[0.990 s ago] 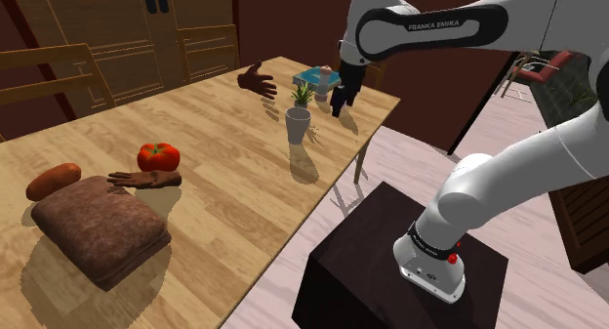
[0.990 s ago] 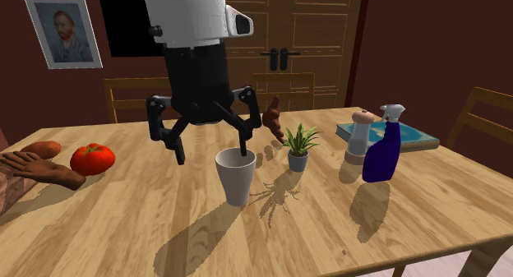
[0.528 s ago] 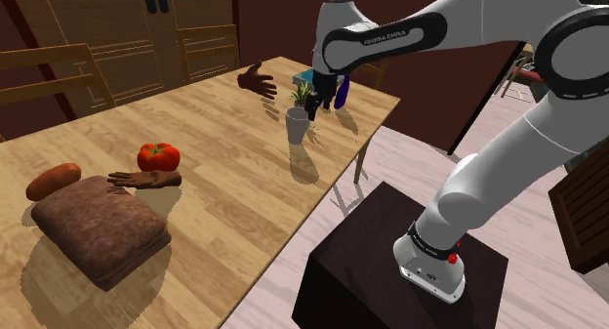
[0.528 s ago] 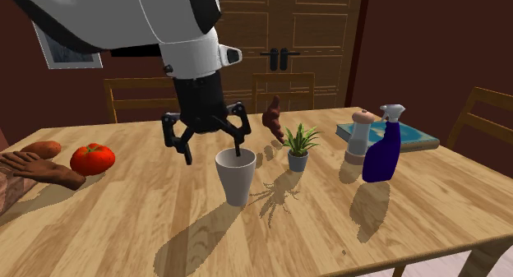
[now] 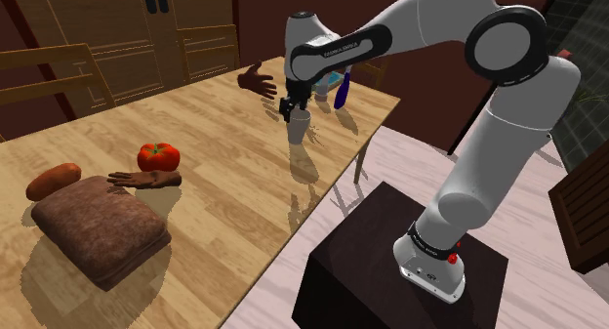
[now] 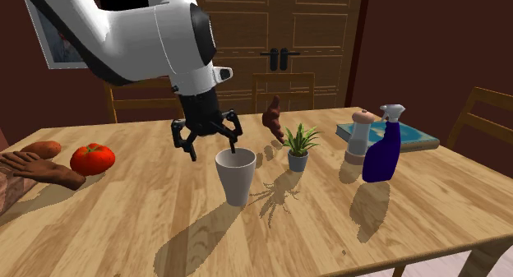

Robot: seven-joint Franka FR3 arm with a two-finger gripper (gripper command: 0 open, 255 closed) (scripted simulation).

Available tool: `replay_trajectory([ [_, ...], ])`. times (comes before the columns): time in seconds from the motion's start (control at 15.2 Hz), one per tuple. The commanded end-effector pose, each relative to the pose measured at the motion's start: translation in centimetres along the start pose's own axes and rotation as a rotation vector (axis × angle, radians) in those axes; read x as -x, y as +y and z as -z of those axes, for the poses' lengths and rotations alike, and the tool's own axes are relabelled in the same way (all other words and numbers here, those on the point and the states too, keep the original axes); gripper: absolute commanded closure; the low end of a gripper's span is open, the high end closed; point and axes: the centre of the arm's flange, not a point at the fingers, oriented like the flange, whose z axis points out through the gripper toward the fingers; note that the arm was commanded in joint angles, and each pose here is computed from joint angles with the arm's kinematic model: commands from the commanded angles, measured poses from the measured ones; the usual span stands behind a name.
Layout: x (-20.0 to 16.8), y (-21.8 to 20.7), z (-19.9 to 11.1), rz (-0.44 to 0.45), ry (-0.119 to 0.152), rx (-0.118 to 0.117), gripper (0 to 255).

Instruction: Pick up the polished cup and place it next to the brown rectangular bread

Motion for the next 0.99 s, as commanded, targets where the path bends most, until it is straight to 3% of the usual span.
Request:
replay_trajectory([
  [0.0,-1.5,-0.2,-0.9,-0.001,0.003,0.007,0],
  [0.46,-1.5,-0.2,-4.9,-0.001,0.003,0.007,0],
  [0.92,-1.5,-0.2,-4.9,-0.001,0.003,0.007,0],
])
